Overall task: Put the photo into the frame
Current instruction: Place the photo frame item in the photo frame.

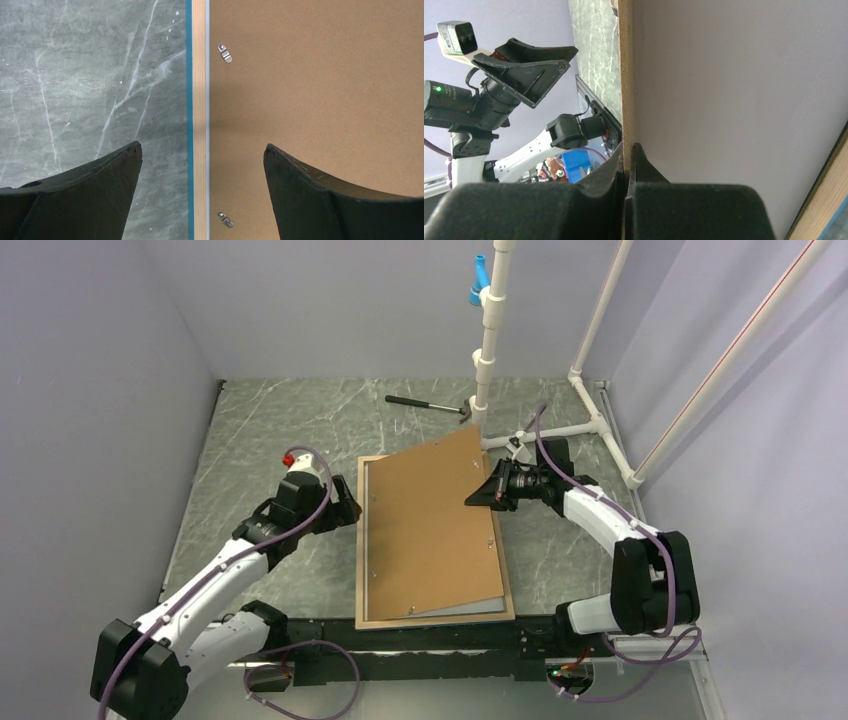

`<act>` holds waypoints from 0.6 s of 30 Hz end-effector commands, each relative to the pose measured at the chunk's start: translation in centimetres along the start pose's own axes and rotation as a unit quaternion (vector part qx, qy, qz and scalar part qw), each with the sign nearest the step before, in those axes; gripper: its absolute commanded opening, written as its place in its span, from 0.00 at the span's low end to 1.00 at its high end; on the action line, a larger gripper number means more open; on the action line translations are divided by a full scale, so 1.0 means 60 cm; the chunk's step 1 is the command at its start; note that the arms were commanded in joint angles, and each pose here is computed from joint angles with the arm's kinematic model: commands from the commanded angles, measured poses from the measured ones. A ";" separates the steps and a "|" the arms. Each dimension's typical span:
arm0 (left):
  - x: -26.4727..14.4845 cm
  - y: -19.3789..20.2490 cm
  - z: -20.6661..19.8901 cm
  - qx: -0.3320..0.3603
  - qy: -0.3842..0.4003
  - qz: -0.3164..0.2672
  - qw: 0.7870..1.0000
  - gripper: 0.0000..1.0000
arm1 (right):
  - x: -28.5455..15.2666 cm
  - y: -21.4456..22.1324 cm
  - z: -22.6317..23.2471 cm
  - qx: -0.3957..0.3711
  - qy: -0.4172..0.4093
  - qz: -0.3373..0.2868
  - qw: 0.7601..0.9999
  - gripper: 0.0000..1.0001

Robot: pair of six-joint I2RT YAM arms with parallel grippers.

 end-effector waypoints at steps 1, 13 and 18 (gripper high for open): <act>0.011 -0.010 -0.009 0.002 0.011 -0.005 1.000 0.93 | 0.008 0.005 -0.006 -0.010 -0.018 0.017 1.000 0.00; 0.079 0.059 -0.017 -0.011 0.031 0.068 0.997 0.92 | 0.020 0.005 -0.025 -0.011 -0.024 0.024 0.999 0.00; 0.109 0.080 -0.045 -0.023 0.078 0.098 0.992 0.91 | 0.025 0.007 -0.037 -0.009 -0.022 0.029 0.999 0.00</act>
Point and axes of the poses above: each gripper's point midway between its finger pads, its own x axis out along the fingers, its own z axis along the line the jaws close on, y = z × x, the point moved 1 cm from there along -x, back along the fingers, and after that the axes turned 15 degrees about x, right-handed, at the moved point
